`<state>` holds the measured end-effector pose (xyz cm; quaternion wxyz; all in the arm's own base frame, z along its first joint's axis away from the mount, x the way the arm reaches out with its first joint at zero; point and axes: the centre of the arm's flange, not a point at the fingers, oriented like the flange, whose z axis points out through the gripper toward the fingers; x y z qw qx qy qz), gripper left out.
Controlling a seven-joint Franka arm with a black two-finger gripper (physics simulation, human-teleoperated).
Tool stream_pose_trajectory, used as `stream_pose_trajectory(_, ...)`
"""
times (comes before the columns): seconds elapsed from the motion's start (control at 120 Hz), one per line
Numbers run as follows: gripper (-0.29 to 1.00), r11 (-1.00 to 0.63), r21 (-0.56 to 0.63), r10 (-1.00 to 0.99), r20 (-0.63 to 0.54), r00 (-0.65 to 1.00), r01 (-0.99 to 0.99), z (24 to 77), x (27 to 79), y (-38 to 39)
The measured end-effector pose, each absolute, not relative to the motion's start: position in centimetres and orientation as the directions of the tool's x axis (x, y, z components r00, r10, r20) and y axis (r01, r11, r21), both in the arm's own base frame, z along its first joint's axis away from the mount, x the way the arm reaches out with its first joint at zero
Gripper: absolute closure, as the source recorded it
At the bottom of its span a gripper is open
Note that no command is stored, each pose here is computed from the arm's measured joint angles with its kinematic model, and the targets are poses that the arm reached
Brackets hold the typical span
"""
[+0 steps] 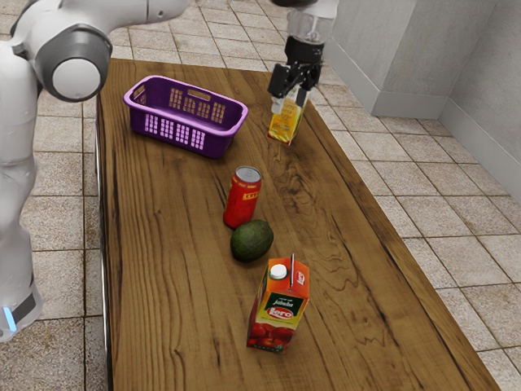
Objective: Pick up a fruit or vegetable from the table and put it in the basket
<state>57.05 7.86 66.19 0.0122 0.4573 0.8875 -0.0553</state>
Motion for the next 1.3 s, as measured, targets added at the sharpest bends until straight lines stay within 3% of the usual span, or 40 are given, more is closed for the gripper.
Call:
stream_pose_trajectory(0.2,0.00,0.552,-0.102,0.821,-0.107,-0.561,0.828,66.5,57.3,4.6)
stream_pose_trajectory(0.325,0.00,0.401,-0.091,0.898,-0.157,-0.411,0.912,68.0,56.6,-2.0)
stream_pose_trajectory(0.45,0.00,0.284,-0.089,0.937,-0.185,-0.296,0.955,67.5,56.7,-2.2)
stream_pose_trajectory(0.75,0.00,-0.053,-0.147,0.960,-0.280,0.009,0.988,61.7,55.3,-4.5)
stream_pose_trajectory(1.142,0.00,-0.073,-0.047,0.930,-0.363,0.051,0.996,59.5,54.1,0.4)
stream_pose_trajectory(1.3,0.00,-0.176,-0.018,0.911,-0.381,0.156,0.984,59.1,51.6,-4.2)
